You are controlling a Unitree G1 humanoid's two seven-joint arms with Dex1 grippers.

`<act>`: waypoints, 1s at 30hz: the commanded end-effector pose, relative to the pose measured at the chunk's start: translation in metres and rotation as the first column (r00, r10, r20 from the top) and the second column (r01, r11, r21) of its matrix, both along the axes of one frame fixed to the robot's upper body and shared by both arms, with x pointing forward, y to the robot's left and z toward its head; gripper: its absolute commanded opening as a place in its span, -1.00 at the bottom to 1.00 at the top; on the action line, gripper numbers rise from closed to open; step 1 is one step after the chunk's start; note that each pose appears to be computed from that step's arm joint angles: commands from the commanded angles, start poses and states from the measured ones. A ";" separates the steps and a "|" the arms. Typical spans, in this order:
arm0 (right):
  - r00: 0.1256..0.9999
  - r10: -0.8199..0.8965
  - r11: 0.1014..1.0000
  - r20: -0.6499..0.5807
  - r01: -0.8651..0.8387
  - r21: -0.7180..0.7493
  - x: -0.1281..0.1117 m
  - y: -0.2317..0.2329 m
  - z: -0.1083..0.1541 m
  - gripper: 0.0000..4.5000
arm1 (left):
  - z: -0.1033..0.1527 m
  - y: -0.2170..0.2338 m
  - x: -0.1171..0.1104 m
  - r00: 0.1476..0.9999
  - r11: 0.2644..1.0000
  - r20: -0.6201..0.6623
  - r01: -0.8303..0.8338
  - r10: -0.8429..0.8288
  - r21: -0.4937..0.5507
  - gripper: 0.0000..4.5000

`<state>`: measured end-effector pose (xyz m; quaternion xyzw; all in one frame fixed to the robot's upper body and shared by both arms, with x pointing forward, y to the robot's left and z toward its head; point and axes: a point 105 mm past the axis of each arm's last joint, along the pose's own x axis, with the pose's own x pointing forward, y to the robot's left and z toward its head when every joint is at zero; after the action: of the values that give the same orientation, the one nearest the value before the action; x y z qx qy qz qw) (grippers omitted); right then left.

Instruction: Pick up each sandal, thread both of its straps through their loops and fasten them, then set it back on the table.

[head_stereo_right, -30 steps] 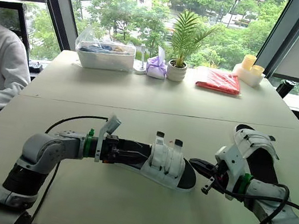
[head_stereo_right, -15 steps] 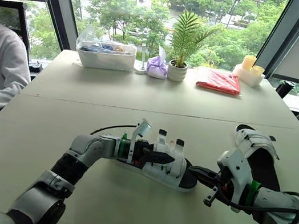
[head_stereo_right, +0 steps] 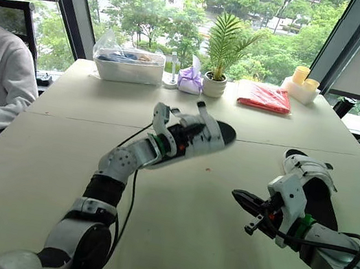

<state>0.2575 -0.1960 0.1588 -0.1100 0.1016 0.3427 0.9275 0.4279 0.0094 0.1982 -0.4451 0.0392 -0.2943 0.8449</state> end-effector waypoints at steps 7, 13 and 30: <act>0.997 0.017 1.000 0.070 -0.017 0.000 0.009 0.008 0.008 -1.00 | 0.003 -0.066 0.014 0.978 0.975 -0.154 -0.164 0.141 -0.148 -0.84; 0.997 0.013 1.000 0.070 -0.013 -0.004 0.010 0.005 0.002 -1.00 | -0.012 -0.067 0.015 0.963 0.973 -0.232 -0.177 0.140 -0.146 0.00; 0.996 0.069 0.998 0.057 -0.068 -0.019 0.027 0.000 -0.013 -1.00 | -0.029 -0.001 -0.045 0.994 0.913 -0.112 0.039 0.007 0.405 0.97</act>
<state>0.2831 -0.1979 0.1352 -0.1180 0.0971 0.3621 0.9195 0.4046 0.0202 0.1444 -0.3338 0.1575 -0.2028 0.9070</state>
